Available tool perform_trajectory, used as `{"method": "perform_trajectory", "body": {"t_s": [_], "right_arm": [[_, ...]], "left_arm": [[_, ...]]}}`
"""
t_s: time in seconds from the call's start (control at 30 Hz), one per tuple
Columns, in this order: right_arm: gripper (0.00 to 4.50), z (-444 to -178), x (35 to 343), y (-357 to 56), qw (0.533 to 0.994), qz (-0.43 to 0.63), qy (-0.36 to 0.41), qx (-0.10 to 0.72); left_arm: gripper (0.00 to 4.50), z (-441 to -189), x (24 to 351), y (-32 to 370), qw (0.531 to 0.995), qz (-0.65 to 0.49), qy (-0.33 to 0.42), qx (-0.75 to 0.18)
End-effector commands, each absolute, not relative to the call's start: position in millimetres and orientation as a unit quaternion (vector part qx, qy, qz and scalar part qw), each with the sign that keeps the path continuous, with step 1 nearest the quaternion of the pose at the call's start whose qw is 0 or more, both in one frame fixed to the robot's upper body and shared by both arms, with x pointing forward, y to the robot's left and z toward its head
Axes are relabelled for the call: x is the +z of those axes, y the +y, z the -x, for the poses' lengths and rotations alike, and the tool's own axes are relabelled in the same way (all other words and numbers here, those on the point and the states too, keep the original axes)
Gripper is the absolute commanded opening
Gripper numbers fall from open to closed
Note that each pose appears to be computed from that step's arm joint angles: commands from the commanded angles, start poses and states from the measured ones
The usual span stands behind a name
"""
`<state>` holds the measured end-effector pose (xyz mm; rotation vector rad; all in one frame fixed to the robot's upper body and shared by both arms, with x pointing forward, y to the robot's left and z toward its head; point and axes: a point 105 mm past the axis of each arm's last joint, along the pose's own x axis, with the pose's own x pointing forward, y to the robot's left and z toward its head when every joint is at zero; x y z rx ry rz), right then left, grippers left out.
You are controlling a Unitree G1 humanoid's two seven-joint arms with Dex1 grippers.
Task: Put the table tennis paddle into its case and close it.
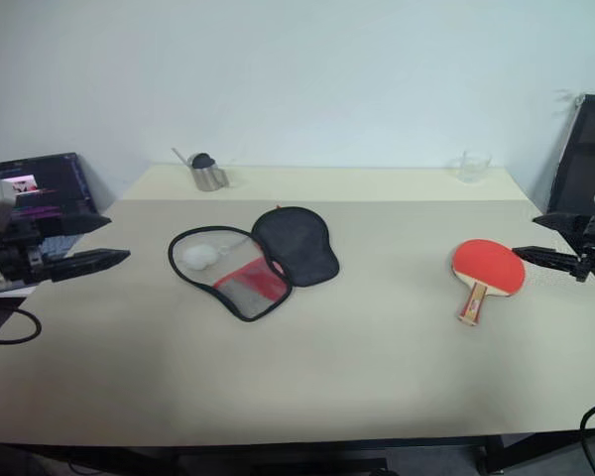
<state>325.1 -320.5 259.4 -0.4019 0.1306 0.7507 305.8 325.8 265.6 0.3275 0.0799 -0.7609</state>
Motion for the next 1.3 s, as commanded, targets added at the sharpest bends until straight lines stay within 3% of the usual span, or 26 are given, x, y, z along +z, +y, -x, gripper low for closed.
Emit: {"method": "perform_trajectory", "body": {"t_s": [0.03,0.43,0.67,0.87,1.0,1.3], "right_arm": [[4.20,-326,276,-320,0.909,0.211,0.037,0.358],[4.20,-323,277,-327,0.909,0.218,0.040,0.354],[4.20,-322,273,-316,0.906,0.221,0.039,0.358],[4.20,-314,273,-303,0.897,0.232,0.043,0.375],[4.20,-315,272,-300,0.898,0.230,0.041,0.374],[4.20,-318,273,-292,0.896,0.231,0.036,0.378]], "left_arm": [[4.50,-299,284,325,0.912,-0.180,0.019,-0.367],[4.50,-310,277,309,0.906,-0.177,0.013,-0.384],[4.50,-348,238,324,0.943,-0.171,0.061,-0.278],[4.50,-348,199,347,0.967,-0.109,0.107,-0.201],[4.50,-357,170,337,0.969,-0.087,0.144,-0.180],[4.50,-382,146,303,0.974,0.008,0.181,-0.134]]}}
